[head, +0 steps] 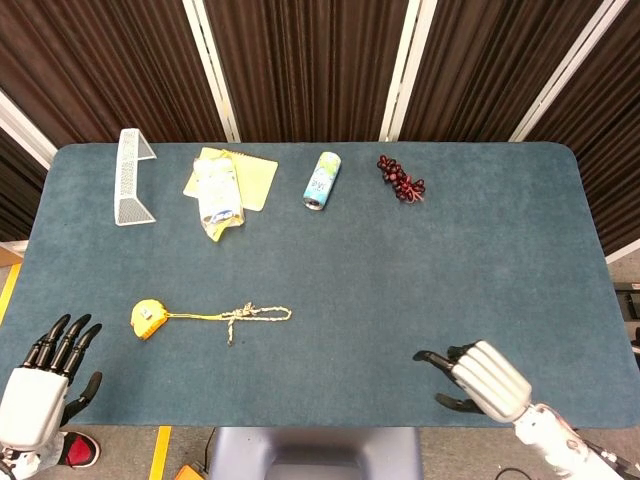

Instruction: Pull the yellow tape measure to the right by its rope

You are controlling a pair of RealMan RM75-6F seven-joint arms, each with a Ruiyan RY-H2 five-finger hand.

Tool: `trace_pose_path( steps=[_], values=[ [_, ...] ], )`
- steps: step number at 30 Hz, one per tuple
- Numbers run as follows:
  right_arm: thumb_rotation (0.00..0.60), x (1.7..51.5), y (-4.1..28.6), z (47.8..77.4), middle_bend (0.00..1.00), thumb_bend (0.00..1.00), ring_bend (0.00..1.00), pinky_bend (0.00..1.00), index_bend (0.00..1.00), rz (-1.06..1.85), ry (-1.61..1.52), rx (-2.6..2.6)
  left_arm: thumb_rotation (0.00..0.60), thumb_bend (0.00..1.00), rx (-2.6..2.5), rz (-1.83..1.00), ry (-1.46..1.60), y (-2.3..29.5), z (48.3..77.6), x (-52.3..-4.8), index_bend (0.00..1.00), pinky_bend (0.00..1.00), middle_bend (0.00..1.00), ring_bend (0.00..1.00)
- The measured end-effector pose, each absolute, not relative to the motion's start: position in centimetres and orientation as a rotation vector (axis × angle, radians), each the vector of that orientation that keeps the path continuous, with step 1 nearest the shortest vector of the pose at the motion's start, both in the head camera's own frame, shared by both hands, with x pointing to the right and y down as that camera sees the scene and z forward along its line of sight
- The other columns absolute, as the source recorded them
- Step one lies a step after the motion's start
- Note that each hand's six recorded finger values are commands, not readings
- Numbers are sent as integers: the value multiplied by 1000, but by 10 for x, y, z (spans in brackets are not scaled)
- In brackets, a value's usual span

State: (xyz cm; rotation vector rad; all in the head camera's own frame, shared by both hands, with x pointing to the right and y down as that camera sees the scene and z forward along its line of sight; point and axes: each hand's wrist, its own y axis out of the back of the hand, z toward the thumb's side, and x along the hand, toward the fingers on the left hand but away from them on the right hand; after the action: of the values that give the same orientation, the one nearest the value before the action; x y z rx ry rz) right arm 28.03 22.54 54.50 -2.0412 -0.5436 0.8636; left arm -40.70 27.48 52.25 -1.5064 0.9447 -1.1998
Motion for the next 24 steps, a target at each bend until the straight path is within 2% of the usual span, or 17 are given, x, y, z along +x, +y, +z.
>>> trace_pose_path(
  steps=[8, 15, 24],
  values=[
    [600, 241, 207, 559, 992, 426, 815, 1000, 485, 905, -468, -2039, 600, 371, -1513, -1191, 950, 275, 520, -408, 132, 265, 96, 66],
    [600, 208, 191, 584, 999, 412, 823, 1000, 494, 981, -419, -2021, 600, 371, -1517, -1191, 944, 275, 522, -407, 132, 265, 96, 66],
    [600, 157, 186, 616, 1000, 412, 826, 1000, 527, 1024, -365, -2043, 600, 369, -1530, -1186, 947, 274, 521, -407, 132, 265, 96, 65]
  ],
)
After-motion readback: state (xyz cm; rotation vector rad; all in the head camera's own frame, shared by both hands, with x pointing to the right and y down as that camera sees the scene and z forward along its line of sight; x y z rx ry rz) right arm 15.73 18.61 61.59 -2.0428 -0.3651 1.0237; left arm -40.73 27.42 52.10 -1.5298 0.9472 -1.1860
